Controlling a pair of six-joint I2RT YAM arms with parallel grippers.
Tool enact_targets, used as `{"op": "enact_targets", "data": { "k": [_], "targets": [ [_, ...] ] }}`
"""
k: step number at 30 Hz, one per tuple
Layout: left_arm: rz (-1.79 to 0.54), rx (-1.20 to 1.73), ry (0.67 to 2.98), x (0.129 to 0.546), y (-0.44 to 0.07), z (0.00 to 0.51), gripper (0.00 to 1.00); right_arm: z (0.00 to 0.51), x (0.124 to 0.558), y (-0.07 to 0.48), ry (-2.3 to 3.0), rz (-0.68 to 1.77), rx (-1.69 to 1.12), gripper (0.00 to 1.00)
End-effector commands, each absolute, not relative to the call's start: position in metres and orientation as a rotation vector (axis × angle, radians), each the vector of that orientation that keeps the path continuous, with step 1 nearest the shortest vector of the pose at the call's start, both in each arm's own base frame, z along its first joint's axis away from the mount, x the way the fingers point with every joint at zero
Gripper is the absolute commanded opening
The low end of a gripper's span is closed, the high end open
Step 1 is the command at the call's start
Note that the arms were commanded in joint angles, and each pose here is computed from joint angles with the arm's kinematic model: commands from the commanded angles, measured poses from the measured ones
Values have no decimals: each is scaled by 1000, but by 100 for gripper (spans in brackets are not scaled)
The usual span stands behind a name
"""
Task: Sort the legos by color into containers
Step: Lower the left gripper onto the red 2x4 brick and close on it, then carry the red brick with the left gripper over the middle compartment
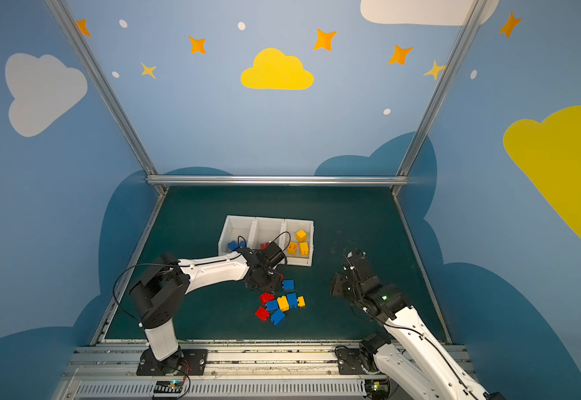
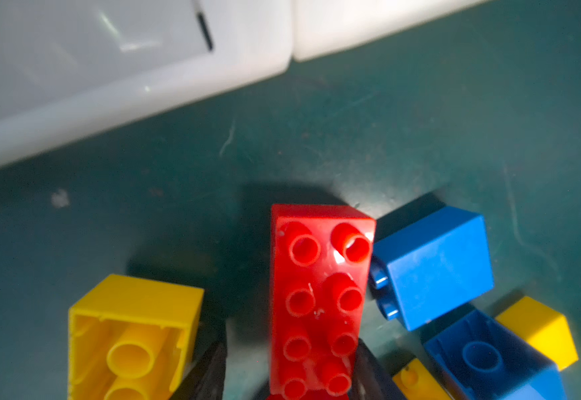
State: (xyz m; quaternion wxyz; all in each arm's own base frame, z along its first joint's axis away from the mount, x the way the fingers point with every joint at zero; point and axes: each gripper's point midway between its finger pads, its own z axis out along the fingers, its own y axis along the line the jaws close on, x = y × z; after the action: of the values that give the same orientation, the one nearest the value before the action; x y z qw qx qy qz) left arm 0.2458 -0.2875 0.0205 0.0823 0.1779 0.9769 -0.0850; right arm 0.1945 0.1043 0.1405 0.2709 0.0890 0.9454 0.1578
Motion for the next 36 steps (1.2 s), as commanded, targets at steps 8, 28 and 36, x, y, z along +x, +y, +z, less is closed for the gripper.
{"op": "enact_targets", "data": {
  "k": [8, 28, 36],
  "targets": [
    [-240, 591, 2925, 254, -298, 10, 48, 137, 190, 97, 2552, 395, 275, 56],
    [-301, 553, 2865, 253, -296, 28, 25, 143, 183, 95, 2544, 417, 266, 53],
    [-347, 541, 2829, 252, -299, 45, 24, 144, 178, 92, 2537, 426, 272, 52]
  ]
}}
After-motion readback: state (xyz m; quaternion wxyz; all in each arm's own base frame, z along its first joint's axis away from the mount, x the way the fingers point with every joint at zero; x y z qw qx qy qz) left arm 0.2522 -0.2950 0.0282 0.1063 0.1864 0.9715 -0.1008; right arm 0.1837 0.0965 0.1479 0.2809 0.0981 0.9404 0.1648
